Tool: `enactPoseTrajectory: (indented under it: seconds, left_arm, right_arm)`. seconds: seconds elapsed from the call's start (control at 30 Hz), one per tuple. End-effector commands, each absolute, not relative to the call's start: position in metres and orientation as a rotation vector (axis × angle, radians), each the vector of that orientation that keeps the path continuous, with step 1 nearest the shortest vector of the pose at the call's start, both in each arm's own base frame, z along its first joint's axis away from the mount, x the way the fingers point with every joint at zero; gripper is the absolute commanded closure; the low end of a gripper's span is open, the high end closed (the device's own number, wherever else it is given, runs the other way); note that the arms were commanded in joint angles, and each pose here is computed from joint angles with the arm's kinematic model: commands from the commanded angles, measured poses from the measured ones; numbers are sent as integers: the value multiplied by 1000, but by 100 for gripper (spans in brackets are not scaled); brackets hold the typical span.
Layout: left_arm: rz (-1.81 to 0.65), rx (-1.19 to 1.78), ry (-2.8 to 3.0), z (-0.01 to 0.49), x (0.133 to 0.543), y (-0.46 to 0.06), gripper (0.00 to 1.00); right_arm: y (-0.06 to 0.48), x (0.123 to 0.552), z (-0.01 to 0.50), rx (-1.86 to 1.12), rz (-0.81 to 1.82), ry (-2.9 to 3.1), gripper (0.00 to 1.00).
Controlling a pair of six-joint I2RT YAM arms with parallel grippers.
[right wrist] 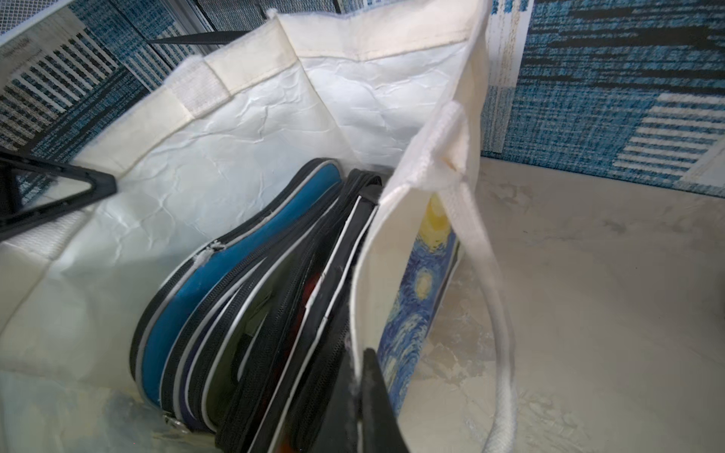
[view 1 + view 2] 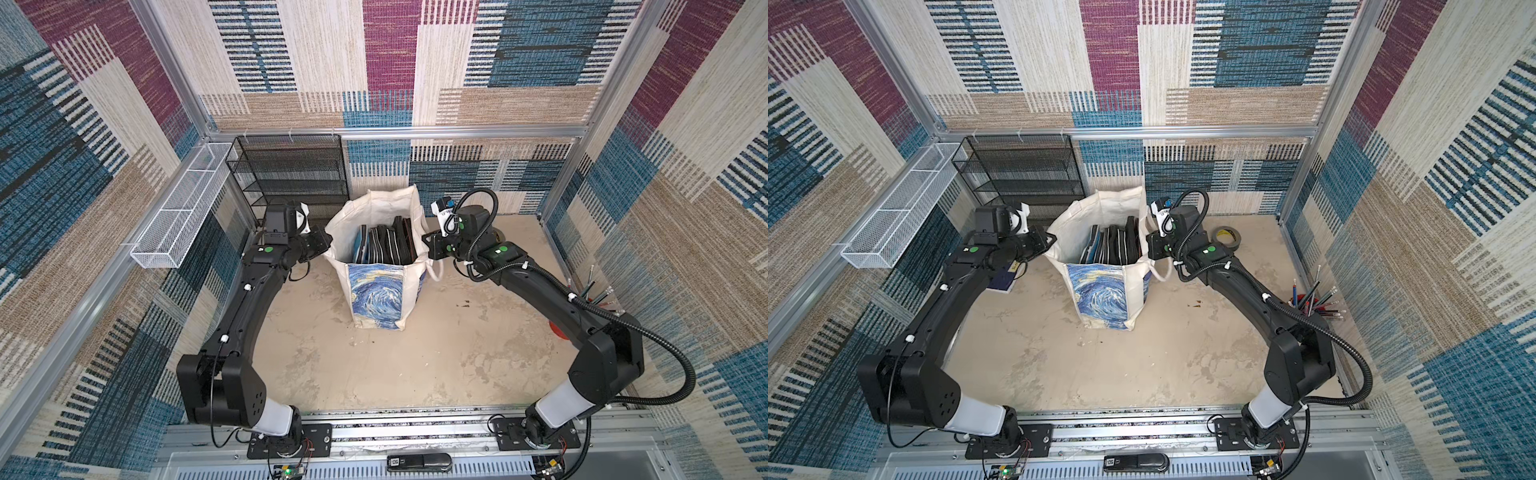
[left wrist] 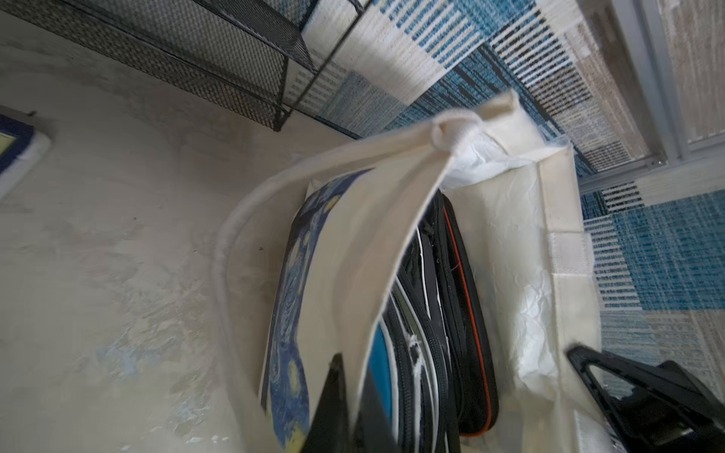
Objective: Remove the ping pong set from the canvas bag
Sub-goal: Adjust the canvas bag at the center of the board.
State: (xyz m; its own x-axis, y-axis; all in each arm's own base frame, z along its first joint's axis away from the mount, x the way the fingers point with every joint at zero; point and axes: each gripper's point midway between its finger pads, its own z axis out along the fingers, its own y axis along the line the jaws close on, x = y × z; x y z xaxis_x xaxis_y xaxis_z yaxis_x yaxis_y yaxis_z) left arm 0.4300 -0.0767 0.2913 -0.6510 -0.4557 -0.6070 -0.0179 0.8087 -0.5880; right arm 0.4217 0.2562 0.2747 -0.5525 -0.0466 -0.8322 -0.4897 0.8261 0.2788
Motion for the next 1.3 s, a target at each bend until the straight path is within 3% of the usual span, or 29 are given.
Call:
enactPoseTrajectory:
  seconds: [0.0,0.2,0.23,0.27,0.37,0.43,0.5,0.6,0.63,0.77,0.8,1.0,1.27]
  left_arm:
    - [-668,-320,2012,348,440,-58,100]
    - [-744,-295,2024,342,452,-67,100]
    - [-766,-290,2030,337,453,-70,100]
    - [-797,-287,2034,331,453,-74,100]
    - [-824,-259,2034,325,448,-83,100]
    - [-840,-238,2030,325,444,-88,100]
    - [-845,-213,2030,326,439,-95,100]
    - [-860,-210,2029,326,434,-99,100]
    - [-862,-214,2028,325,432,-99,100]
    - [-869,-223,2028,318,424,-99,100]
    - [-878,-227,2027,317,423,-99,100]
    - [-897,-231,2025,311,415,-102,100]
    - [-776,-265,2068,289,406,-88,100]
  right_arm:
    - [248,429,265,-346,549,2120,100]
    - [252,435,247,-337,554,2149,100]
    - [253,434,251,-339,563,2139,90]
    - [253,432,258,-343,571,2121,71]
    - [251,424,291,-345,584,2042,40]
    - [253,416,316,-362,588,1981,28]
    - [261,407,340,-388,613,1927,22]
    - [292,391,360,-467,693,1879,27]
    - [305,387,361,-498,716,1876,34]
    - [354,375,342,-586,765,1907,88]
    - [363,374,332,-600,775,1923,97]
    - [420,356,296,-709,822,1977,100]
    - [453,288,225,-846,895,2098,100]
